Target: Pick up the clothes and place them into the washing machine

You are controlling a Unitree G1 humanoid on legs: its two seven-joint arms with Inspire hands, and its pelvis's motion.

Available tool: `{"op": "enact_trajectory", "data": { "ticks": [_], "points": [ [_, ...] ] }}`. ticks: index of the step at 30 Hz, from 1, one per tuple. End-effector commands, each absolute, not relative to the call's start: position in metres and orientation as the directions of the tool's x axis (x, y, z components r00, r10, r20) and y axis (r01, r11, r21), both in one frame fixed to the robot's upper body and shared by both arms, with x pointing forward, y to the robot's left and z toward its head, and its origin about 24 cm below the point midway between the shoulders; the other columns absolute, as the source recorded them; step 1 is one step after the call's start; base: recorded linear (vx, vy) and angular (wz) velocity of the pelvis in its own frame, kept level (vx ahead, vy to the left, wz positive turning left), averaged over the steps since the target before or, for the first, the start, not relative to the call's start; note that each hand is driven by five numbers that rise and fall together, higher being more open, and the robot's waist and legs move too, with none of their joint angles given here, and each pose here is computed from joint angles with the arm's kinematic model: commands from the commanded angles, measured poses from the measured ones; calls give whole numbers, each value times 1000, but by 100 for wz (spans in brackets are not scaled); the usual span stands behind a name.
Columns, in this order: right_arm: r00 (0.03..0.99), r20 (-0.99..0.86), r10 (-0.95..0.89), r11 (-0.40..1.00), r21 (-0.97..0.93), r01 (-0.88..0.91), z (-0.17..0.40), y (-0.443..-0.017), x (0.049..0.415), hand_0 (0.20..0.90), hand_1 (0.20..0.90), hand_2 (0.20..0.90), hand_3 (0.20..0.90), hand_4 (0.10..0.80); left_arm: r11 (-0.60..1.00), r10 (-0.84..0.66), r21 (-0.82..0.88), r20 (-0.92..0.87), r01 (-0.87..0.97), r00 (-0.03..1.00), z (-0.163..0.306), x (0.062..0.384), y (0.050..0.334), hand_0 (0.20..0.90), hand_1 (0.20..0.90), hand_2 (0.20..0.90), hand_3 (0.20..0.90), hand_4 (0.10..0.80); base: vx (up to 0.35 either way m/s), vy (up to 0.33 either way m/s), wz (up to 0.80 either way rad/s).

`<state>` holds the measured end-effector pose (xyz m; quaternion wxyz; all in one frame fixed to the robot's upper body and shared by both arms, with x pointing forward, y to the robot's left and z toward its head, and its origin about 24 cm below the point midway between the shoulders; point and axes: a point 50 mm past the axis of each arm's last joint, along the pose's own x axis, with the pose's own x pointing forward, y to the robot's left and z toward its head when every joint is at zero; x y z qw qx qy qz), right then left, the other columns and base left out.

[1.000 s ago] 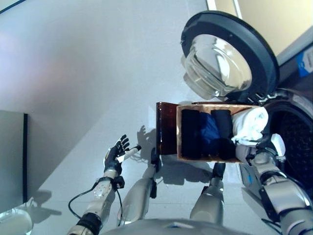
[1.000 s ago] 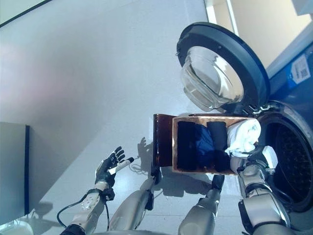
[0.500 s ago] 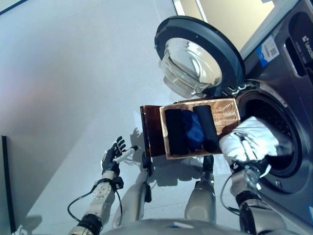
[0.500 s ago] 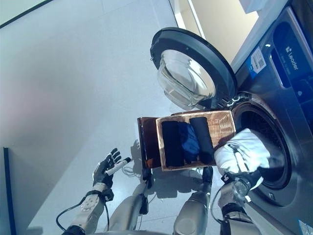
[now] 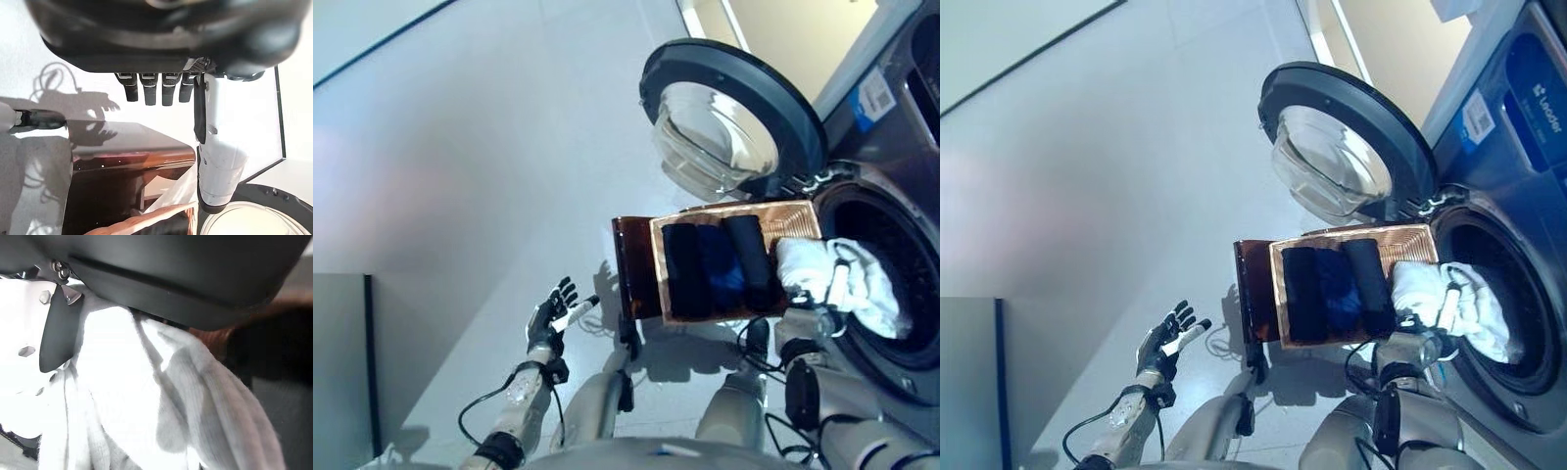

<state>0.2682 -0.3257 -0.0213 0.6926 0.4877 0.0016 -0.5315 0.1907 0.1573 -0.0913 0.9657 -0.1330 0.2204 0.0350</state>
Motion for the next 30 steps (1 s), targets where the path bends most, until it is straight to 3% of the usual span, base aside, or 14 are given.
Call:
{"op": "enact_trajectory", "data": {
  "ticks": [1, 11, 18, 25, 30],
  "points": [
    [336, -313, -888, -33, 773, 634, 45, -381, 273, 200, 200, 200, 200, 300, 961, 33, -249, -335, -122, 942, -75, 203, 167, 900, 900, 900, 900, 800, 34, 13, 0],
    [192, -245, -950, -107, 836, 539, 87, -422, 255, 200, 200, 200, 200, 300, 957, 34, -260, -346, -131, 938, -78, 200, 165, 900, 900, 900, 900, 800, 5, 7, -2],
    [37, -304, -952, -255, 852, 457, 100, -449, 227, 200, 200, 200, 200, 300, 950, 29, -285, -324, -127, 946, -74, 202, 160, 900, 900, 900, 900, 800, 19, 36, -2],
    [-1, -229, -973, -207, 879, 429, 133, -464, 221, 200, 200, 200, 200, 300, 944, 46, -296, -316, -144, 948, -72, 201, 161, 900, 900, 900, 900, 800, 19, 6, -5],
    [20, -102, -995, -83, 891, 447, 165, -468, 226, 200, 200, 200, 200, 300, 944, 59, -300, -261, -139, 963, -61, 210, 163, 900, 900, 900, 900, 800, -50, -6, 1]
  ]
}}
